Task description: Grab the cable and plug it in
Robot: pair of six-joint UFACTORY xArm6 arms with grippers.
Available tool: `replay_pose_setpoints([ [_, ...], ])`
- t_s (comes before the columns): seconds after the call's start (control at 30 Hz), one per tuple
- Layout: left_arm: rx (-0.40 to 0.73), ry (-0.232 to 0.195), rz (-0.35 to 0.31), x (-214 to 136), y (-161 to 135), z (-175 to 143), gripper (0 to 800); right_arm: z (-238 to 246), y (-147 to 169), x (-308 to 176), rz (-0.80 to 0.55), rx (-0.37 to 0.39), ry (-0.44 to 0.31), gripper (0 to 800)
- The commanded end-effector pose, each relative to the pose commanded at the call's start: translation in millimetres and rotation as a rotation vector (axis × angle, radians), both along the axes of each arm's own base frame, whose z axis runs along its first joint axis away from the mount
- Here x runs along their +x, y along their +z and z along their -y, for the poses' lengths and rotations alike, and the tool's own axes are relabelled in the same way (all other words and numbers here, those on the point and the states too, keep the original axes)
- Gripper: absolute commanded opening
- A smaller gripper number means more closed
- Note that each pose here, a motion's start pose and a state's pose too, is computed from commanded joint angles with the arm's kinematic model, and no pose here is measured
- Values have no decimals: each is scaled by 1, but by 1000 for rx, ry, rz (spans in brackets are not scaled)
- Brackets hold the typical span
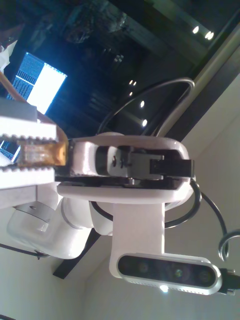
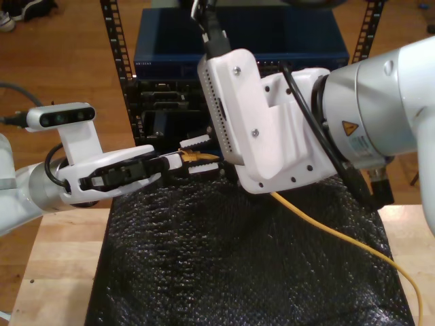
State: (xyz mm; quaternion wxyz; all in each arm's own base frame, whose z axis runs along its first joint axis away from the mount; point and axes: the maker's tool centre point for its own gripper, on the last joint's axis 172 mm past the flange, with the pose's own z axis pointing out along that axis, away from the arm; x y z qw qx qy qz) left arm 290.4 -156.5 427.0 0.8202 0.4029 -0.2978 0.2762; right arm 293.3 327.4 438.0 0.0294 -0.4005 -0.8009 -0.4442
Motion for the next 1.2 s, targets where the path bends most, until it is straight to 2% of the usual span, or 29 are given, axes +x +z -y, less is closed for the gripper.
replay_pose_setpoints([
  [0.17, 0, -1, -1, 0, 0, 0, 41, 0, 0, -1, 0, 0, 2, 202],
  [0.37, 0, -1, -1, 0, 0, 0, 43, -1, 1, 1, 3, 4, -3, 154],
  [1.2, -7, -8, -1, -2, 2, -1, 43, -4, 1, -2, 8, 7, 6, 126],
])
